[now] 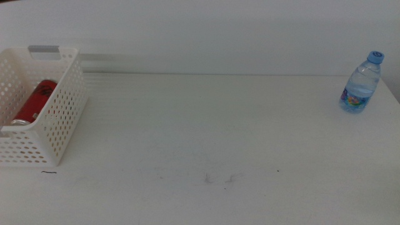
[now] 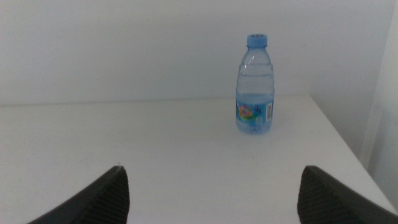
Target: Use arms to grab the bottles and put them into the dustbin to the left of the table.
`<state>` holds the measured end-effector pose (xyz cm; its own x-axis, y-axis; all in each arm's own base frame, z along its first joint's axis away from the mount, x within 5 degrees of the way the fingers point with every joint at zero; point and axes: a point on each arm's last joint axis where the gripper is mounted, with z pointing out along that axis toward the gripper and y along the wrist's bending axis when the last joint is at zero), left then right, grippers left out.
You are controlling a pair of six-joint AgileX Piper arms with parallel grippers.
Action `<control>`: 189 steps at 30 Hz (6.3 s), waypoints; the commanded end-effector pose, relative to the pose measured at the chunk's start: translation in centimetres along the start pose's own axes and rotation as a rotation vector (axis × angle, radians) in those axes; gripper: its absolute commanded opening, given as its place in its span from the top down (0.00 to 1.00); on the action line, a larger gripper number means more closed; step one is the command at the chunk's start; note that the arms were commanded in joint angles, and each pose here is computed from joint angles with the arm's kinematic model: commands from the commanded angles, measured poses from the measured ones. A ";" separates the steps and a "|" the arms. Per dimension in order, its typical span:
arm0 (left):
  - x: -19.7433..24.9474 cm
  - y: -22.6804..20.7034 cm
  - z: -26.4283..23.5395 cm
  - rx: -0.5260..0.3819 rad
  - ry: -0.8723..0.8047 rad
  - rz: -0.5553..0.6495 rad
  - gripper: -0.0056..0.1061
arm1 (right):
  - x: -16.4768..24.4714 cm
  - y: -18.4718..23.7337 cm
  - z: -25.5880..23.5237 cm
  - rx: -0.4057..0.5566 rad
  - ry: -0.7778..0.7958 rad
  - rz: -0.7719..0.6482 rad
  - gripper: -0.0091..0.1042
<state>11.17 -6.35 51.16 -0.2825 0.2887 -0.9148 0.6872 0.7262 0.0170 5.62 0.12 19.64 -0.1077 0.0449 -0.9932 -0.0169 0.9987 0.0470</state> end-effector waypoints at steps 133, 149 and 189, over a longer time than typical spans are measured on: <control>0.0 0.2 0.3 -0.001 0.002 0.003 0.11 | -25.2 14.9 11.6 -0.547 0.399 -0.119 0.26; 16.5 -0.7 15.2 -0.110 -0.373 -0.025 0.11 | -25.3 15.1 11.4 -0.568 0.409 -0.084 0.26; 26.7 8.7 44.9 -0.234 -0.304 -0.178 0.11 | -25.3 15.4 11.1 -0.599 0.428 -0.032 0.26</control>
<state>39.05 -20.34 8.83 -0.1469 -0.0034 -0.9891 0.4868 0.8703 -0.0753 19.29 14.69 44.09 -0.4884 -0.1211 -0.8642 -0.5494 0.8121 0.1967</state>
